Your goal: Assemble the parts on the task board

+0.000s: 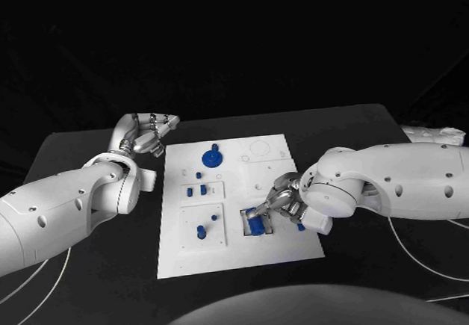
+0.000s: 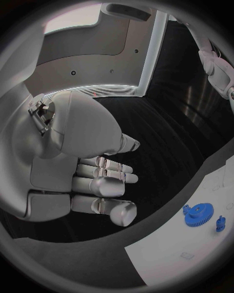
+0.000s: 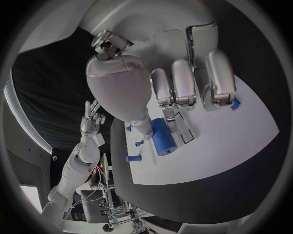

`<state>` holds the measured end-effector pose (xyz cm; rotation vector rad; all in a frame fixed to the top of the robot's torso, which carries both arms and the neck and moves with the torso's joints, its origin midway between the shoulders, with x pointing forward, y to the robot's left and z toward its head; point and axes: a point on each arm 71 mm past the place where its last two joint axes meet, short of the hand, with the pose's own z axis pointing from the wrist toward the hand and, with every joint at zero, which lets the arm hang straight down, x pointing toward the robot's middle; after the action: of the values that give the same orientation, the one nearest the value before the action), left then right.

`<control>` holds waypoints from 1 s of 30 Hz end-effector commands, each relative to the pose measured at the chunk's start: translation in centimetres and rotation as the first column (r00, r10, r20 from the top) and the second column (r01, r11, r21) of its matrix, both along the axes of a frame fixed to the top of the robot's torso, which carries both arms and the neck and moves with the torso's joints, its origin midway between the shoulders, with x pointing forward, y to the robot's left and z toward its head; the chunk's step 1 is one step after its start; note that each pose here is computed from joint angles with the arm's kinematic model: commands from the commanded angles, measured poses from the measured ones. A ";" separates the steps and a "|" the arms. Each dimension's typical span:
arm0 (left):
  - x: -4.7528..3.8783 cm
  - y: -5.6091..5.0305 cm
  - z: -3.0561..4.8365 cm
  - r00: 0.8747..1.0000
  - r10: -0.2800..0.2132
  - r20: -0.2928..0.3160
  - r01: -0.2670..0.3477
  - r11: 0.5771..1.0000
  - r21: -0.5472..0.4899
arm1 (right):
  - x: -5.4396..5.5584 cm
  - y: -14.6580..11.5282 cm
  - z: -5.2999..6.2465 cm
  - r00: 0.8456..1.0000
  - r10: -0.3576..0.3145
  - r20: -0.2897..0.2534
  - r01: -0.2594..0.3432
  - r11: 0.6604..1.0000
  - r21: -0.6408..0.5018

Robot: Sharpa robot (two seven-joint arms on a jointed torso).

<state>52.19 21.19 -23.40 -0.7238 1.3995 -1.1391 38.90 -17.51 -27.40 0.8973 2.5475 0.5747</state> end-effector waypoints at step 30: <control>-0.02 -0.4 0.04 1.000 -0.028 -0.004 0.028 1.000 -0.003 | 0.1 -0.2 -0.4 1.000 0.000 0.006 0.001 1.000 -0.013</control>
<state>52.20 21.07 -23.44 -0.7227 1.4078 -1.1437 39.12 -17.61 -27.45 0.8870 2.5477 0.5636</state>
